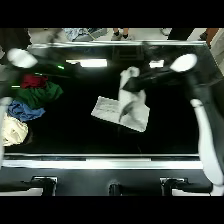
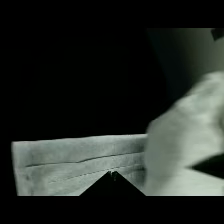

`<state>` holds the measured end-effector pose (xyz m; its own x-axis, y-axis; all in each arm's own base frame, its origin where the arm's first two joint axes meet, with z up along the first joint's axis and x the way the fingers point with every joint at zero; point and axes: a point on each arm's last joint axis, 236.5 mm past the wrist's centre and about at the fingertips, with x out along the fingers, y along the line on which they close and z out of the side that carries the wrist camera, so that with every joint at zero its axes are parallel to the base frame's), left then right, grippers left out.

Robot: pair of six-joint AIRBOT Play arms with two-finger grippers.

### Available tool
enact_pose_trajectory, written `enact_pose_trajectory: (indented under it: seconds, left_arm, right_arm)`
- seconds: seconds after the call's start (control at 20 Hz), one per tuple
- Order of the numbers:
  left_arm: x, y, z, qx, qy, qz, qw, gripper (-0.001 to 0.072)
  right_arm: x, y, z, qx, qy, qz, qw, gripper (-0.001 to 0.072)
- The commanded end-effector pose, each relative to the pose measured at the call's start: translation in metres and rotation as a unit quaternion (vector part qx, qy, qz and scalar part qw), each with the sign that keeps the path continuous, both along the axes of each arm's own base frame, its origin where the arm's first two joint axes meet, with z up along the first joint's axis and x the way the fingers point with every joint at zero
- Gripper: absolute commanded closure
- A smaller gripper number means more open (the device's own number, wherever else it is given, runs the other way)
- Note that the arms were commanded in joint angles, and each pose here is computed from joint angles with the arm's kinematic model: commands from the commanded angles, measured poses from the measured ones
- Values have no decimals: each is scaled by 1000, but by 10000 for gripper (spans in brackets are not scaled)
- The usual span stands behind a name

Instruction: Fold the shirts.

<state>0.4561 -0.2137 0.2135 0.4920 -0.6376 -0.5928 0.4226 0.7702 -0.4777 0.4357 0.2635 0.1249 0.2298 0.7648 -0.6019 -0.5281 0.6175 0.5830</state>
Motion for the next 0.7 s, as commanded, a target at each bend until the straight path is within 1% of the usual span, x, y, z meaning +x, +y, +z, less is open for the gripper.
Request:
enact_pose_trajectory:
  seconds: [0.0,0.05,0.1,0.15,0.2,0.3,0.4,0.5,0.55,0.65]
  left_arm:
    - [-46,60,79,26,-79,35,996,679]
    - [-57,64,92,30,-97,39,994,679]
    - [-67,66,104,33,-110,40,993,680]
    - [-75,67,109,36,-116,39,992,679]
    - [-81,68,111,41,-117,37,992,679]
    - [-85,73,104,58,-106,36,992,679]
    - [-82,80,96,76,-100,44,991,679]
    - [-77,87,91,88,-99,53,990,679]
    - [-76,89,86,93,-95,56,990,679]
    - [-75,88,76,94,-83,54,991,678]
  right_arm:
    - [22,81,-65,60,62,-33,996,669]
    - [28,96,-82,73,77,-47,993,607]
    - [31,110,-96,94,98,-61,989,275]
    - [31,118,-103,111,107,-57,986,15]
    - [30,117,-106,110,102,-45,988,25]
    - [29,90,-104,78,89,-24,993,41]
    - [33,30,-99,14,68,-18,997,41]
    - [32,-57,-99,-88,65,-32,994,39]
    - [23,-112,-105,-155,83,-44,983,38]
    - [-8,-209,-127,-271,155,-70,947,40]
